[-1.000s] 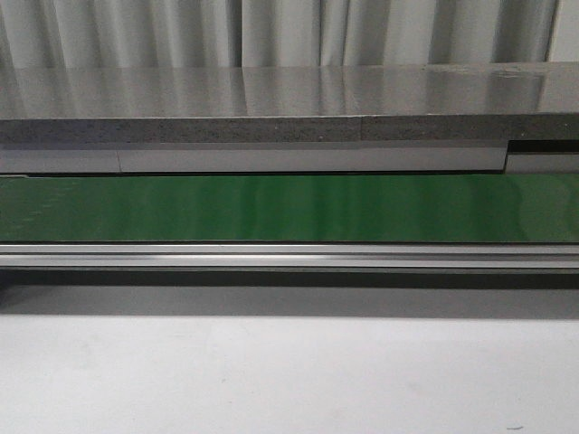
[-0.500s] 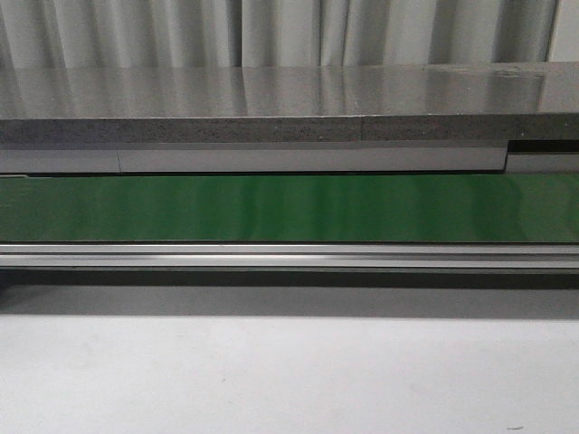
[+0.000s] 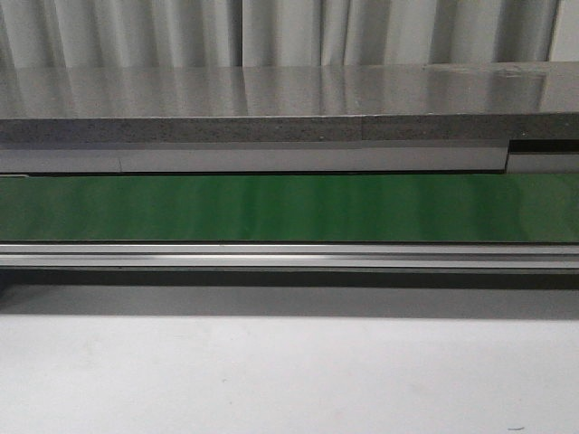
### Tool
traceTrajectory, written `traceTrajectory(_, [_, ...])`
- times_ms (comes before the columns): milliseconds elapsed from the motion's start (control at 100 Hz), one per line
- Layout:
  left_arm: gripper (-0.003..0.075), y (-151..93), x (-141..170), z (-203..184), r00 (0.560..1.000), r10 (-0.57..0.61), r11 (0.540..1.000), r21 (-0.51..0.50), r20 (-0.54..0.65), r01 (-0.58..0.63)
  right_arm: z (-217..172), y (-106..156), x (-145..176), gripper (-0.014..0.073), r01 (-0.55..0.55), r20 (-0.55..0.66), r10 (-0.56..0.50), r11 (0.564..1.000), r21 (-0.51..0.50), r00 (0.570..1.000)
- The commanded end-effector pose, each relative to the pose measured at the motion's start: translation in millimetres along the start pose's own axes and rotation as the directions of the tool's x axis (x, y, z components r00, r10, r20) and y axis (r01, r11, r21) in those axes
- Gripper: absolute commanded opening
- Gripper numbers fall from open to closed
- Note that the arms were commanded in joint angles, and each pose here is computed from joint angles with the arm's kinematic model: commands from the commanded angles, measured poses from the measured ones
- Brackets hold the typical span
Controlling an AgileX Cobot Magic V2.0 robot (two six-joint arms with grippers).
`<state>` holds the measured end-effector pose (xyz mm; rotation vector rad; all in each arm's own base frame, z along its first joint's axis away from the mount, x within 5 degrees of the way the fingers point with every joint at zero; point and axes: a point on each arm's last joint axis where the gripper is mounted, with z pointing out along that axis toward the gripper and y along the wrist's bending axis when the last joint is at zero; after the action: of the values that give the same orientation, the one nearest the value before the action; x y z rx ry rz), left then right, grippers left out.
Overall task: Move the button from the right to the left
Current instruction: 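Move the right gripper over the green tray toward the yellow button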
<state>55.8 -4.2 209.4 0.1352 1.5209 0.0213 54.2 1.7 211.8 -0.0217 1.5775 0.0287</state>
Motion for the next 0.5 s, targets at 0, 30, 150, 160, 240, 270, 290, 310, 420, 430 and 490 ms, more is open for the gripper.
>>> traceTrajectory(0, [0.0005,-1.0,4.0,-1.8,0.997,-0.016,1.000,0.003,0.081,0.016,-5.7,0.1,-33.8,-0.0068,0.004,0.069,-0.004,1.000,0.000,0.998])
traceTrajectory(30, [0.0005,-1.0,4.0,-1.8,0.997,-0.016,1.000,0.003,0.081,0.016,-6.6,0.1,-41.4,-0.0068,0.004,0.045,-0.004,1.000,0.000,0.999])
traceTrajectory(150, [0.0005,-1.0,4.0,-1.8,0.997,-0.016,1.000,0.003,0.081,0.016,-3.3,0.0,-65.6,-0.0068,0.004,-0.090,-0.004,1.000,0.003,0.996])
traceTrajectory(160, [0.0005,-1.0,4.0,-1.8,0.997,-0.016,1.000,0.003,0.081,0.016,-1.6,0.0,-66.6,-0.0068,0.004,-0.107,-0.004,1.000,0.003,0.994])
traceTrajectory(240, [0.0005,-1.0,4.0,-1.8,0.997,-0.016,1.000,0.003,0.081,0.016,4.2,-0.1,-82.5,-0.0068,0.005,-0.216,-0.004,1.000,0.005,0.976])
traceTrajectory(270, [0.0005,-1.0,4.0,-1.8,0.997,-0.016,1.000,0.003,0.081,0.016,7.3,-0.1,-87.3,-0.0068,0.005,-0.256,-0.003,1.000,0.005,0.967])
traceTrajectory(290, [0.0005,-1.0,4.0,-1.8,0.997,-0.016,1.000,0.003,0.081,0.016,9.8,-0.1,-90.7,-0.0068,0.005,-0.285,-0.003,1.000,0.006,0.959])
traceTrajectory(310, [0.0005,-1.0,4.0,-1.8,0.997,-0.016,1.000,0.003,0.081,0.016,12.4,-0.1,-94.3,-0.0068,0.005,-0.311,-0.003,1.000,0.006,0.950])
traceTrajectory(420, [0.0005,-1.0,4.0,-1.8,0.997,-0.016,1.000,0.003,0.081,0.016,29.8,-0.1,-110.6,-0.0068,0.006,-0.418,-0.002,1.000,0.007,0.908])
traceTrajectory(430, [0.0005,-1.0,4.0,-1.8,0.997,-0.016,1.000,0.003,0.081,0.016,30.6,-0.1,-113.5,-0.0068,0.006,-0.420,-0.002,1.000,0.007,0.908])
traceTrajectory(490, [0.0005,-1.0,4.0,-1.8,0.997,-0.016,1.000,0.003,0.081,0.016,42.1,0.0,-120.8,-0.0068,0.006,-0.456,-0.002,1.000,0.008,0.890])
